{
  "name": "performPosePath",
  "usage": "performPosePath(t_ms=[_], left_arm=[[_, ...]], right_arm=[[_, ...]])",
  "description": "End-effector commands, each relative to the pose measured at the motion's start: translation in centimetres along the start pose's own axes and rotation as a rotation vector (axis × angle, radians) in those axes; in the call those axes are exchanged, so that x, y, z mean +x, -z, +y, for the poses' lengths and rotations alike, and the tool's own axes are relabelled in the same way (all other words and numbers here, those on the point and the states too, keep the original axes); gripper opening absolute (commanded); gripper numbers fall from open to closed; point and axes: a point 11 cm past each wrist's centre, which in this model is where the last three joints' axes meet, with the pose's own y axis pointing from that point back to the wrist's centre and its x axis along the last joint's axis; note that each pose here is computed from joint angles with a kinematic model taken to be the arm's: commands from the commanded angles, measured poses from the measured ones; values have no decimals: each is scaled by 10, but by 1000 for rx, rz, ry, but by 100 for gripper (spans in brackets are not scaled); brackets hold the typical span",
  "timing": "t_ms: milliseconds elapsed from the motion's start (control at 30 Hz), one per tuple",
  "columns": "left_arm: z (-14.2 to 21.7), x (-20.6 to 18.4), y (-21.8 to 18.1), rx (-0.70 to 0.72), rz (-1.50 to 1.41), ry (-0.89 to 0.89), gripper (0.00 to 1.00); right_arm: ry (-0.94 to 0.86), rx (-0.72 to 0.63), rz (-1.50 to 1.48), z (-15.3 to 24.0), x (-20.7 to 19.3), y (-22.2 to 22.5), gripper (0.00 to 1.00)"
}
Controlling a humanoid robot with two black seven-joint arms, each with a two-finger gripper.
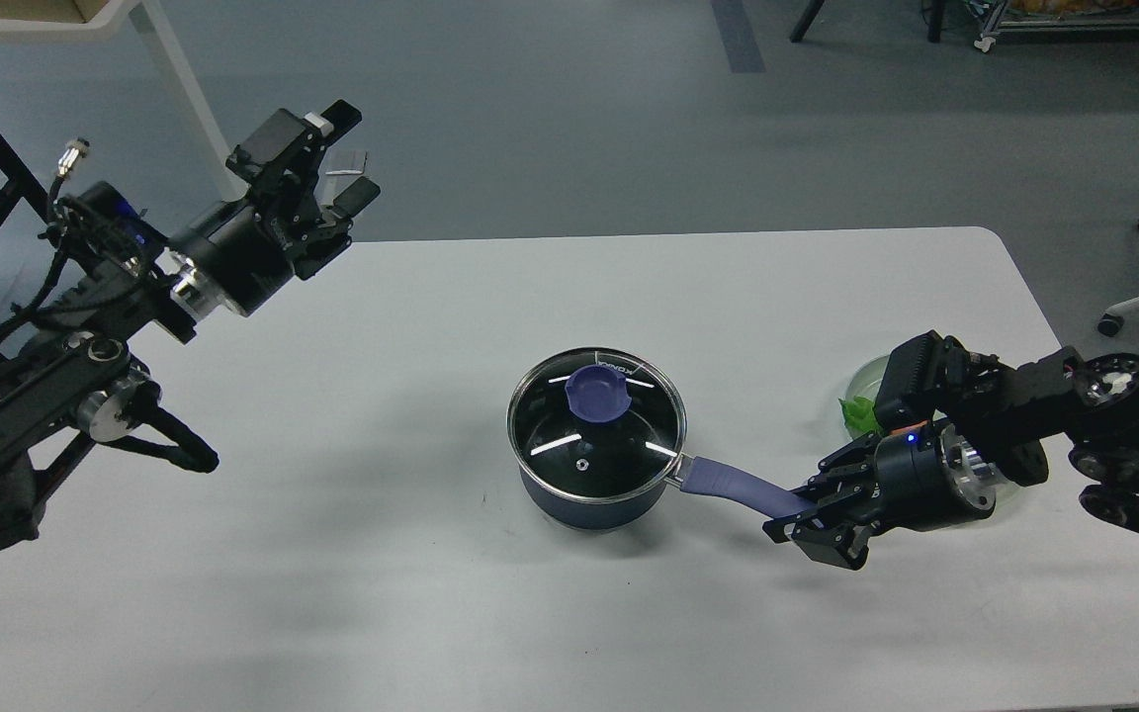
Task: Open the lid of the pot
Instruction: 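Reach the left gripper over the pan to the purple lid knob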
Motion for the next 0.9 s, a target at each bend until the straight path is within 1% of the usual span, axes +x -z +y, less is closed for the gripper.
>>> performPosePath(t_ms=[0,67,133,200,333,433,500,633,867], left_arm=[[-20,-28,-32,-44,-282,209,99],[-27,-49,-41,-63,-395,306,99],[-31,-78,-43,-78,-525,424,99],[-30,-101,-42,-98,-654,509,99],[-25,-134,-28,-135,-868,629,99],[-21,-145,-15,-171,-1013,658,99],[-19,-144,-5,-170,-1075,662,99],[-26,-147,9,-166,-1098,645,99],[-36,-153,30,-132,-1123,664,99]], right_arm=[[-2,-1,3,0,2,0,28],[-4,-2,5,1,3,0,28],[-7,-4,8,1,5,-1,28],[-9,-4,11,1,6,-1,28],[-9,-8,13,2,8,-2,29],[-9,-9,9,2,7,-3,29],[-7,-10,8,3,6,-3,29],[-8,-9,8,2,6,-3,29],[-9,-6,10,1,7,-2,29]])
